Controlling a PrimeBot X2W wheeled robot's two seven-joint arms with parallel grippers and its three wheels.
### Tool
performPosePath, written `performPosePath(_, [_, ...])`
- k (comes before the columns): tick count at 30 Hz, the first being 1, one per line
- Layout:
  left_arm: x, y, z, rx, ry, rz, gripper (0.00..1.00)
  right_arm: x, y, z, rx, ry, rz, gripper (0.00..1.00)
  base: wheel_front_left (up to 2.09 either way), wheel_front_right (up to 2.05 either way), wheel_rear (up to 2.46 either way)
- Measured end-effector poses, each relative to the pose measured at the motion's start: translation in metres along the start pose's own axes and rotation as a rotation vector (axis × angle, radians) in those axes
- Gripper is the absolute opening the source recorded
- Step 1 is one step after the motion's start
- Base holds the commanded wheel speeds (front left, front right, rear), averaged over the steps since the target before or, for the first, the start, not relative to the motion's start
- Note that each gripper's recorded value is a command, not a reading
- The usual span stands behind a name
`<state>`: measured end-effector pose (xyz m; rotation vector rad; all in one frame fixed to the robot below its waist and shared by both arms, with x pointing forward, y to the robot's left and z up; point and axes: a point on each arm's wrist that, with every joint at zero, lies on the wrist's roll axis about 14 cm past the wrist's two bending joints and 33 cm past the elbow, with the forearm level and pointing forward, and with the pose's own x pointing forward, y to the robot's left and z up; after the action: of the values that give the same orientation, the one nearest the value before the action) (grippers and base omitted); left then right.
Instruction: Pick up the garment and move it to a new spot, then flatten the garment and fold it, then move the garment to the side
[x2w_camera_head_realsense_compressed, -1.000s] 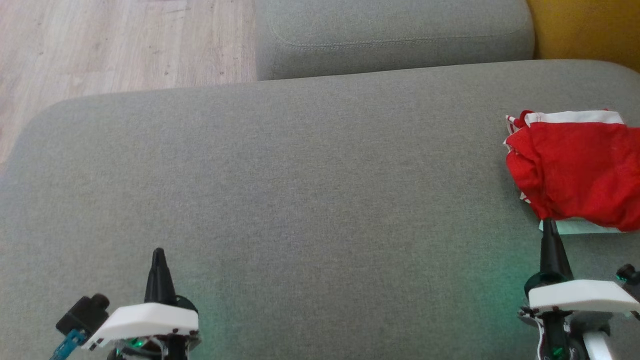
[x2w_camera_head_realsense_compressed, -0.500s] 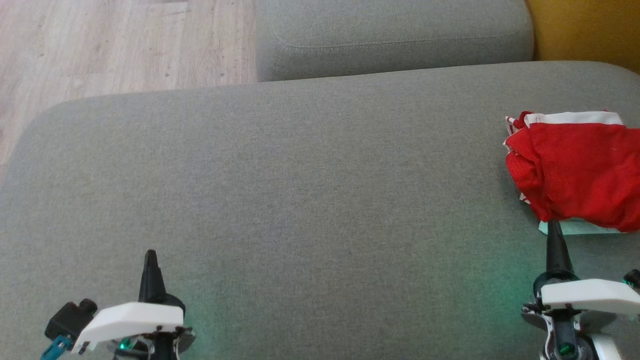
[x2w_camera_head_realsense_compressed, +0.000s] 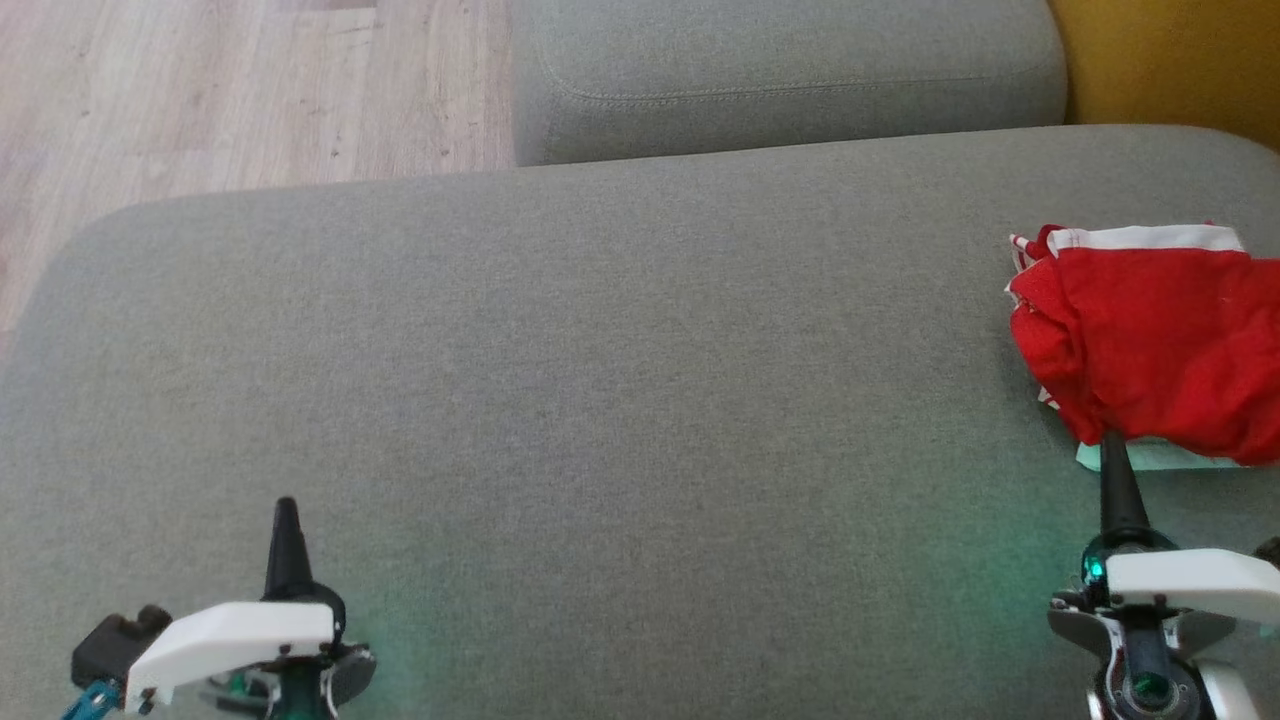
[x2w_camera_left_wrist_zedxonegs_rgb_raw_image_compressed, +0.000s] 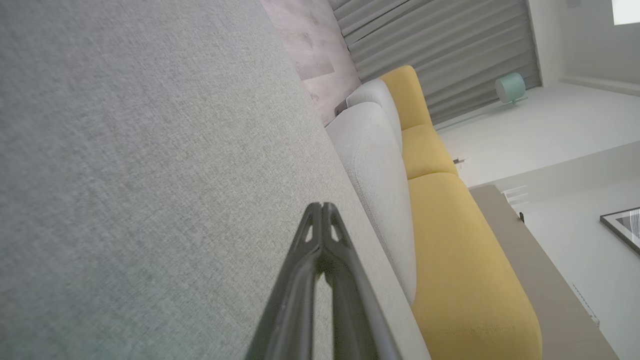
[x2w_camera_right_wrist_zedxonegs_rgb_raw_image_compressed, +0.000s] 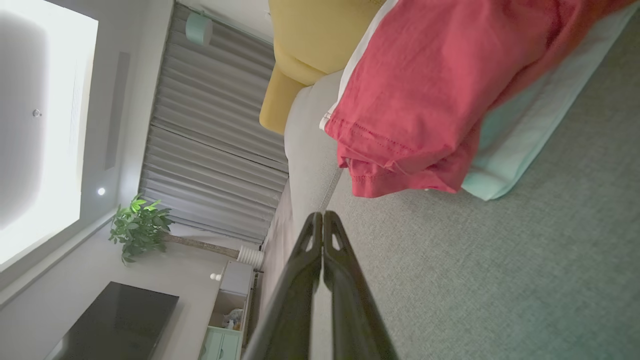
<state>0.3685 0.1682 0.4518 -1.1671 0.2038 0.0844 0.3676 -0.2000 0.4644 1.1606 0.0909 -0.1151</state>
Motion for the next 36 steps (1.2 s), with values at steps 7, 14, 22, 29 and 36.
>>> performPosePath(7, [0.0,0.0,0.005,-0.069,-0.006,-0.008,0.0,0.0,0.0,0.001,0.068,0.002,0.0,0.0,0.0,0.0,0.0])
performPosePath(14, [0.0,-0.003,0.008,-0.143,-0.008,-0.024,0.0,0.0,0.0,0.003,0.149,0.001,0.001,0.0,0.0,0.0,0.0])
performPosePath(22, [0.001,-0.008,0.015,-0.229,-0.018,-0.048,0.0,0.002,0.005,0.005,0.237,0.004,0.017,0.0,0.0,0.0,0.0])
performPosePath(29, [0.001,-0.009,0.02,-0.306,-0.025,-0.064,0.0,0.003,0.008,0.007,0.315,0.004,0.031,0.0,0.0,0.0,0.0])
performPosePath(36, [0.0,-0.012,0.025,-0.381,-0.028,-0.087,0.0,0.003,0.009,0.009,0.395,0.006,0.04,0.0,0.0,0.0,0.0])
